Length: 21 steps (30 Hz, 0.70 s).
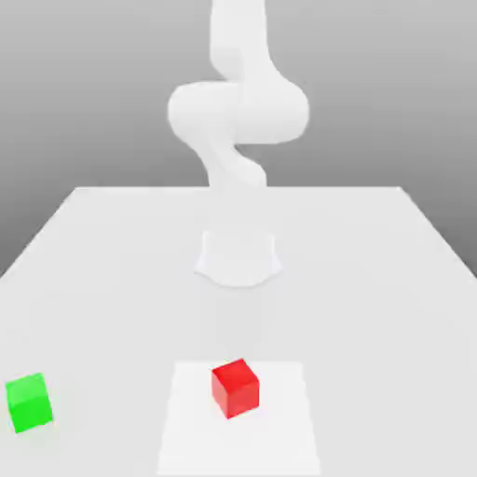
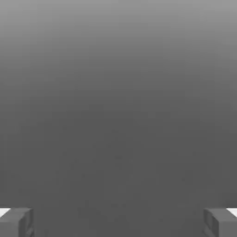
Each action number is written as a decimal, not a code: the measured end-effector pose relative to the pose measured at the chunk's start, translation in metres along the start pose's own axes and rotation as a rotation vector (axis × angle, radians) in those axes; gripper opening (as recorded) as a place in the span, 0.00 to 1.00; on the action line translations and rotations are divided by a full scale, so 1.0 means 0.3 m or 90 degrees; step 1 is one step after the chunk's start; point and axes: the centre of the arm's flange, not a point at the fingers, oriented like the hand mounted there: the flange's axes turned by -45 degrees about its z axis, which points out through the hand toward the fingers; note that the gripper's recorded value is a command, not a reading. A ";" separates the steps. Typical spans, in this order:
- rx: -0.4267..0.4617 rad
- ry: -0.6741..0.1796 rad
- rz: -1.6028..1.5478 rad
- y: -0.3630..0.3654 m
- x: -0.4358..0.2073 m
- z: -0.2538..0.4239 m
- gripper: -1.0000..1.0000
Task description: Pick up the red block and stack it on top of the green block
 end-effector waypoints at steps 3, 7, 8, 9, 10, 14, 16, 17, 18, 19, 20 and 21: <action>0.002 -0.074 -0.047 -0.002 -0.072 0.265 0.50; 0.015 -0.169 -0.107 -0.005 -0.226 0.570 0.50; 0.020 -0.192 -0.121 -0.006 -0.273 0.638 0.50; 0.025 -0.215 -0.135 -0.007 -0.323 0.701 0.50; 0.031 -0.237 -0.149 -0.008 -0.376 0.761 0.50; 0.062 -0.326 -0.203 -0.013 -0.611 0.964 0.50; 0.081 -0.370 -0.229 -0.018 -0.740 1.042 0.50; 0.092 -0.391 -0.242 -0.020 -0.807 1.076 0.50; 0.104 -0.412 -0.254 -0.024 -0.875 1.105 0.50; 0.112 -0.428 -0.263 -0.026 -0.931 1.131 0.50; 0.117 -0.436 -0.268 -0.028 -0.969 1.156 0.50; 0.119 -0.440 -0.270 -0.029 -0.998 1.181 0.50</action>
